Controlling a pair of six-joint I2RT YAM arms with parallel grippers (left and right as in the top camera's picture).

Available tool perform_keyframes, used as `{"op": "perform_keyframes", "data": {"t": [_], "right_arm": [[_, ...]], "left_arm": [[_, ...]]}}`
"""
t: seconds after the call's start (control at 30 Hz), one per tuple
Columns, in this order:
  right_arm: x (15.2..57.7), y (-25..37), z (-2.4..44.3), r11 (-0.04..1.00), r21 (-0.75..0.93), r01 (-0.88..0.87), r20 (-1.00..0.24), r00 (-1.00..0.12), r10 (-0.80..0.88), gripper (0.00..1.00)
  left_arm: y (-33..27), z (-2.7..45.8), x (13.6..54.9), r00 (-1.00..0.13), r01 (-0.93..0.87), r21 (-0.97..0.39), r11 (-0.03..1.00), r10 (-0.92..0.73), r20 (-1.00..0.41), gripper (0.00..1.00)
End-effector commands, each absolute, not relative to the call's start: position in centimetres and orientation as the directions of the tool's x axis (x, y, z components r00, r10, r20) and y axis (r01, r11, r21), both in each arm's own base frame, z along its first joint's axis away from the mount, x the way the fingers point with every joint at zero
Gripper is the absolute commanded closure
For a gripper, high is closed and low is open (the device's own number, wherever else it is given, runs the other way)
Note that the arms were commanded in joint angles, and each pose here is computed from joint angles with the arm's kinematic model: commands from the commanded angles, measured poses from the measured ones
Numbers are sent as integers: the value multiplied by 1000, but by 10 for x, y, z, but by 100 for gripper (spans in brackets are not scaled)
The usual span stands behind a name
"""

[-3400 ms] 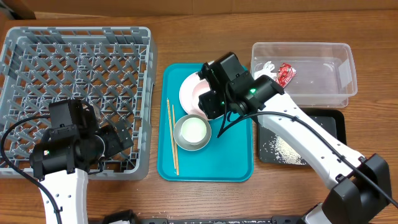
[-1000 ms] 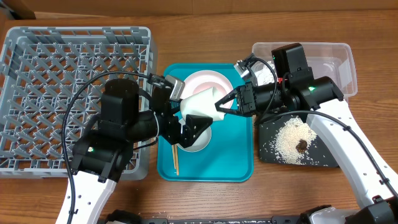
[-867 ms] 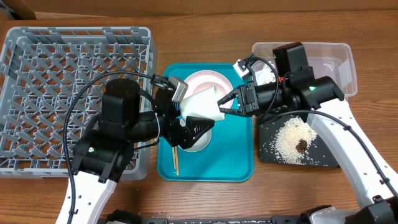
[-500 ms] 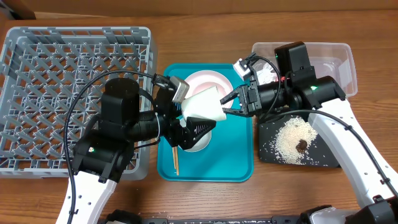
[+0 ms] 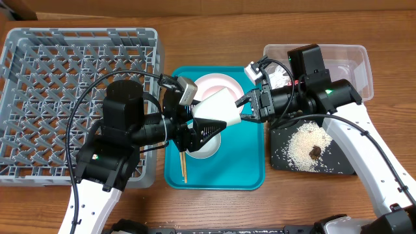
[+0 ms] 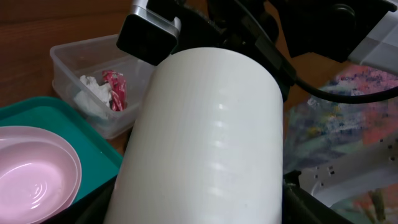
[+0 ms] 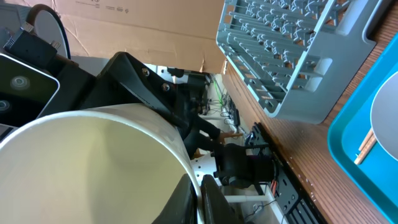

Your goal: Sort waste into correct bins and load items into the dishwasher

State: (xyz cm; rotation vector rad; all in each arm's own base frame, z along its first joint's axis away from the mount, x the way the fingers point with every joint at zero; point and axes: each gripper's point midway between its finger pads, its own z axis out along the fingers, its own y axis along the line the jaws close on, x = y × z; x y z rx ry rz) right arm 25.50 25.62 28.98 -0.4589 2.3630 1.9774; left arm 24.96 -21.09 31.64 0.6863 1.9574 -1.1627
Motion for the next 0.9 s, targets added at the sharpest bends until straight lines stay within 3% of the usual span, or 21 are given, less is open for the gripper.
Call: {"op": "perform_keyframes", "data": {"t": [0.0,0.1,0.13,0.2,0.23,0.27,0.37,0.43,0.57,0.73,0.87], "right_arm": [[242,262,306,78,958,-277,-249,-935,-254,96],[242,262,305,81,957,-278,-250,-935,-253,83],[245,262,302,105,953,-282,-251,-937,-243,68],[252,262,294,160,943,-292,-254,-942,-221,55],[261,260,282,239,923,-301,-259,-947,-189,41],[270,255,269,322,899,-297,-260,-953,-155,34],[300,221,229,581,787,-206,-235,-972,-25,32],[313,191,210,697,707,-120,-220,-974,55,32],[319,133,199,799,602,-11,-221,-963,154,32],[307,62,201,899,422,115,-278,-928,248,34],[294,52,197,913,389,118,-248,-942,227,34]], "left_arm": [[-203,318,265,-567,717,-467,518,43,-823,34],[-201,317,268,-567,708,-461,535,41,-822,40],[-197,312,273,-575,681,-452,576,38,-817,41],[-188,302,280,-594,630,-437,642,35,-804,43],[-181,295,284,-605,595,-424,683,33,-795,43],[-169,285,290,-621,535,-394,747,32,-783,43],[-138,273,297,-644,411,-336,848,9,-765,50],[-115,269,298,-657,324,-296,899,-12,-754,52],[-23,245,287,-720,-33,-134,990,-117,-684,52],[76,225,256,-710,-411,-66,909,-365,-602,64],[121,202,247,-656,-590,-93,802,-544,-523,74]]}}
